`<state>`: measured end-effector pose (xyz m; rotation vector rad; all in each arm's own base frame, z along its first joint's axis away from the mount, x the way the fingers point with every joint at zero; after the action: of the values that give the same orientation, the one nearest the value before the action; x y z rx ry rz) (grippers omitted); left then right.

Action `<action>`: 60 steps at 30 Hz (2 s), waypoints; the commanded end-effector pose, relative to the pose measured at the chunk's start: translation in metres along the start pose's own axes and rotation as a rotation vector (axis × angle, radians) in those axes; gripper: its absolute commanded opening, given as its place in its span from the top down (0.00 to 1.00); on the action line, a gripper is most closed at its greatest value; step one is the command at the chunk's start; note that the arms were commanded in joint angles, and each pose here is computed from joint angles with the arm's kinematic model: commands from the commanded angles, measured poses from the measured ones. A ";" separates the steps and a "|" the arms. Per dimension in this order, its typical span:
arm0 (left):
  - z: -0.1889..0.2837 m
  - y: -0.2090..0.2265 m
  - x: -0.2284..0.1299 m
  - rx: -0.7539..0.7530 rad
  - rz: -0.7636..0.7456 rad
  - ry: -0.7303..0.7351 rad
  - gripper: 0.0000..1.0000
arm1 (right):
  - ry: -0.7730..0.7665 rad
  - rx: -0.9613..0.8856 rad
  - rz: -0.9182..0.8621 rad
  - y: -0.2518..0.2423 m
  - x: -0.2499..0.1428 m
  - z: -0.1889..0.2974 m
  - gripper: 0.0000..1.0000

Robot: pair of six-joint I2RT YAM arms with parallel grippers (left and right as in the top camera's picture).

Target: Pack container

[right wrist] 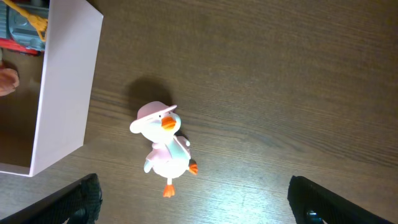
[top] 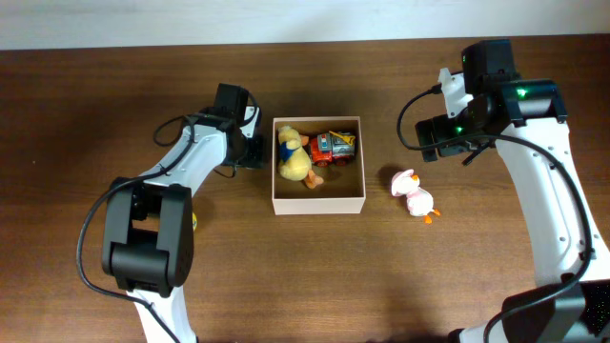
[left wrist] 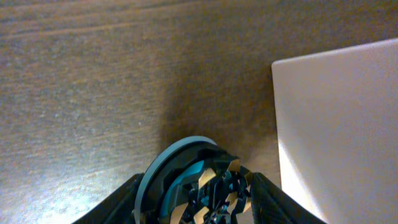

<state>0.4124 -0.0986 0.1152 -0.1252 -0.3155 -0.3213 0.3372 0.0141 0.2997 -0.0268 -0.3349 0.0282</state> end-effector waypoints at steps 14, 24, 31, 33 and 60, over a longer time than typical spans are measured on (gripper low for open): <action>0.068 -0.005 0.024 0.007 -0.017 -0.115 0.47 | -0.014 -0.013 -0.014 -0.003 0.001 0.004 0.01; 0.142 -0.015 0.011 0.005 -0.025 -0.181 0.47 | -0.014 -0.013 -0.014 -0.003 0.001 0.004 0.01; 0.186 -0.036 -0.004 -0.084 -0.062 -0.224 0.47 | -0.014 -0.014 -0.014 -0.003 0.001 0.004 0.01; 0.190 -0.046 -0.007 -0.094 -0.085 -0.224 0.48 | -0.014 -0.013 -0.014 -0.003 0.001 0.004 0.01; 0.138 -0.128 -0.022 -0.099 -0.302 -0.040 0.48 | -0.014 -0.013 -0.014 -0.003 0.001 0.004 0.01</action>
<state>0.3035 -0.1853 0.2736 -0.2128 -0.4298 -0.6303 0.3372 0.0140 0.2997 -0.0272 -0.3353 0.0285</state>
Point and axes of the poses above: each gripper's point midway between its finger pads, its own z axis back along the fingers, its own y axis along the line the jaws close on, x = y × z, the point moved 10 cm from there along z, back along the fingers, and after that the axes turned 10 degrees about -z, right-handed, at the moved point
